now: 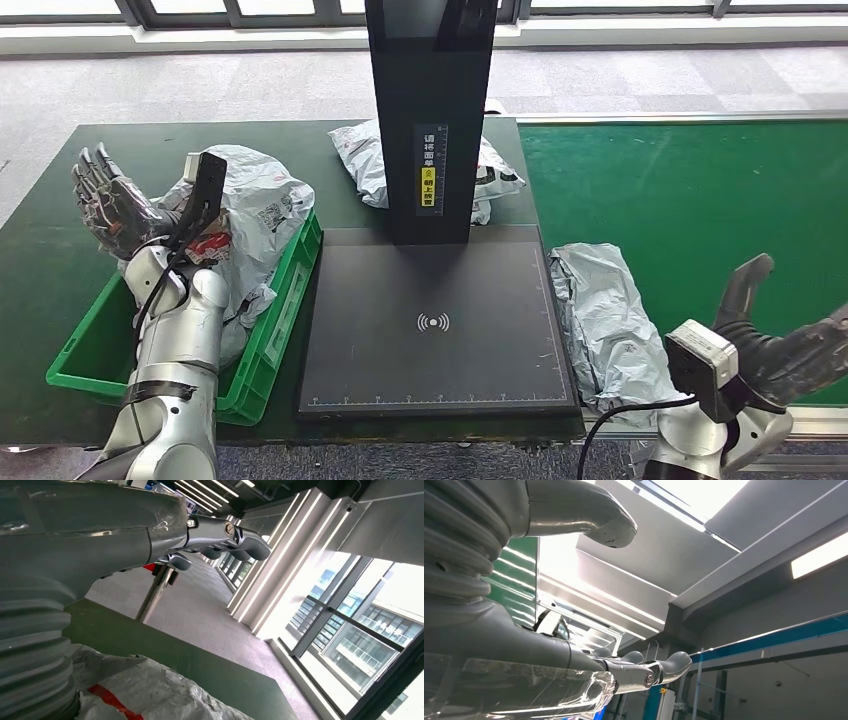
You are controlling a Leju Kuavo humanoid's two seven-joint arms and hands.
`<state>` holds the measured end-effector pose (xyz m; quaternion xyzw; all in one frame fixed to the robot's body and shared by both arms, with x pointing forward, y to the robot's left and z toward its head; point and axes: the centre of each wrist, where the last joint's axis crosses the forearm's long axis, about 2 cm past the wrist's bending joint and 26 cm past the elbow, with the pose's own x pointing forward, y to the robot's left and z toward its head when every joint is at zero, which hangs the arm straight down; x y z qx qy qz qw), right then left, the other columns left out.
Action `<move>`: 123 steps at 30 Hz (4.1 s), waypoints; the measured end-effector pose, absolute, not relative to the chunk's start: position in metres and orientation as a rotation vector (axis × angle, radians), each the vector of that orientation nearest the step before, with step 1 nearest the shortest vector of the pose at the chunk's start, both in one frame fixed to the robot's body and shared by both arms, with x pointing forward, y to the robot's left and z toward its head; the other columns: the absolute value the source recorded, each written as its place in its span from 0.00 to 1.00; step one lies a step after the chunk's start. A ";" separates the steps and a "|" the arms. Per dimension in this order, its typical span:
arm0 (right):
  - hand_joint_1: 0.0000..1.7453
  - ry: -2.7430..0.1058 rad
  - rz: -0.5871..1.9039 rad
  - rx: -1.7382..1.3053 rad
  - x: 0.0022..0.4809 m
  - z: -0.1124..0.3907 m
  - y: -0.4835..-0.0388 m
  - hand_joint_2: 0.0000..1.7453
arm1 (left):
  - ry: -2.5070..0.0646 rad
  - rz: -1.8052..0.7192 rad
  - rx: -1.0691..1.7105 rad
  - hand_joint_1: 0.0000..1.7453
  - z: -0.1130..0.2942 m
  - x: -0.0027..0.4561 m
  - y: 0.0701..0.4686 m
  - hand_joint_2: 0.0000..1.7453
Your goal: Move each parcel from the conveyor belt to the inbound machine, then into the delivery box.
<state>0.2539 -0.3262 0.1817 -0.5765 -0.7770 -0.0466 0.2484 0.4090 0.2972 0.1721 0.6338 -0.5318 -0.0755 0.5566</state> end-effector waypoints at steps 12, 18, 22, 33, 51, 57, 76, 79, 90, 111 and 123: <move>0.00 -2.121 -0.124 -1.561 0.255 0.181 -0.324 1.00 | -1.252 -0.183 1.495 0.00 0.171 0.409 0.298 1.00; 0.00 -2.113 -0.125 -1.568 0.254 0.180 -0.326 1.00 | -1.344 -0.207 1.378 0.00 0.161 0.406 0.293 1.00; 0.00 -2.086 -0.151 -1.587 0.249 0.178 -0.333 1.00 | -1.486 -0.272 1.207 0.00 0.130 0.380 0.271 1.00; 0.00 -2.056 -0.167 -1.619 0.243 0.176 -0.341 1.00 | -1.523 -0.321 1.128 0.00 0.125 0.354 0.244 1.00; 0.00 -2.032 -0.187 -1.659 0.235 0.177 -0.350 1.00 | -1.556 -0.411 1.063 0.00 0.121 0.342 0.222 1.00; 0.00 -2.012 -0.193 -1.681 0.230 0.176 -0.355 1.00 | -1.569 -0.391 1.112 0.00 0.122 0.325 0.223 1.00; 0.00 -1.951 -0.160 -1.742 0.220 0.171 -0.366 1.00 | -1.639 -0.280 1.267 0.00 0.129 0.279 0.233 1.00; 0.00 -1.946 -0.156 -1.746 0.220 0.171 -0.366 1.00 | -1.649 -0.272 1.284 0.00 0.130 0.273 0.234 1.00; 0.00 -1.909 -0.118 -1.769 0.217 0.166 -0.370 1.00 | -1.790 -0.199 1.283 0.00 0.141 0.256 0.238 1.00; 0.00 -1.110 0.152 -1.309 0.279 0.029 -0.366 1.00 | -2.466 0.522 -0.004 0.00 0.199 0.247 0.216 1.00; 0.00 -1.223 0.045 -0.814 0.283 -0.004 -0.348 1.00 | -2.487 0.437 -0.112 0.00 0.198 0.247 0.213 1.00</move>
